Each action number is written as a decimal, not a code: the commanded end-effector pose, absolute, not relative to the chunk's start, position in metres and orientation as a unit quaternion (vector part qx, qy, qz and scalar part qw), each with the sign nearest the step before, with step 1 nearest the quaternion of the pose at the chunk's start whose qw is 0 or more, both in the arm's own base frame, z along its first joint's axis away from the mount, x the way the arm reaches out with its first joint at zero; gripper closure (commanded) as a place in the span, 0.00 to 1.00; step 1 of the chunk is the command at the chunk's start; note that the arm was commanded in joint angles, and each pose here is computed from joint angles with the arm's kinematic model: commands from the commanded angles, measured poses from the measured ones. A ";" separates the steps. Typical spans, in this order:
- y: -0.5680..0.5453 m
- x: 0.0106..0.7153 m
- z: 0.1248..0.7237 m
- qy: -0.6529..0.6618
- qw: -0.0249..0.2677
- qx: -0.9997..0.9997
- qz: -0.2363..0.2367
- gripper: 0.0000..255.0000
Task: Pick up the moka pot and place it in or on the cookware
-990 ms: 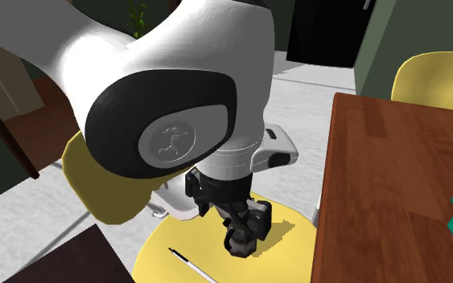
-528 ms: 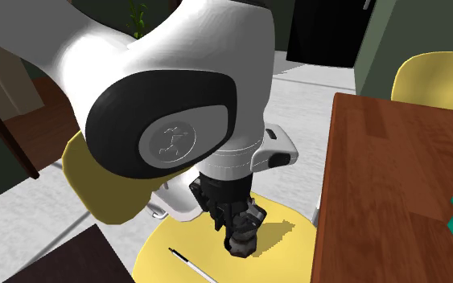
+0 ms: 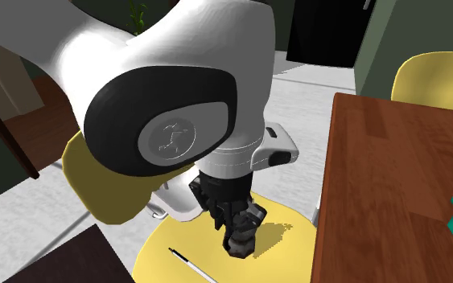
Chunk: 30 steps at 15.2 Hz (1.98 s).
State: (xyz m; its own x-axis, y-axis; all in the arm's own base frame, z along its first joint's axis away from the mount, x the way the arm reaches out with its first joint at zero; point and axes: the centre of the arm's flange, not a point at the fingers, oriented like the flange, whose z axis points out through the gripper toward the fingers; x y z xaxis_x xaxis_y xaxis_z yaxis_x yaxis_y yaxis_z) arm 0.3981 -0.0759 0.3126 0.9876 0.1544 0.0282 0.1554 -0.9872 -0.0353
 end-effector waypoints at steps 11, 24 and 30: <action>-0.076 0.398 0.373 -0.078 0.019 -0.997 -0.013 1.00; -0.076 0.398 0.442 -0.078 0.019 -0.997 -0.013 1.00; -0.076 0.398 0.474 -0.078 0.019 -0.997 -0.013 1.00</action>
State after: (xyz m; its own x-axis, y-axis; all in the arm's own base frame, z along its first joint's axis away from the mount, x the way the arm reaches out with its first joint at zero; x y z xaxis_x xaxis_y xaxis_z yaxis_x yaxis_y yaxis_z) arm 0.3972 -0.0766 0.4681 0.9876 0.1546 0.0281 0.1556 -0.9872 -0.0354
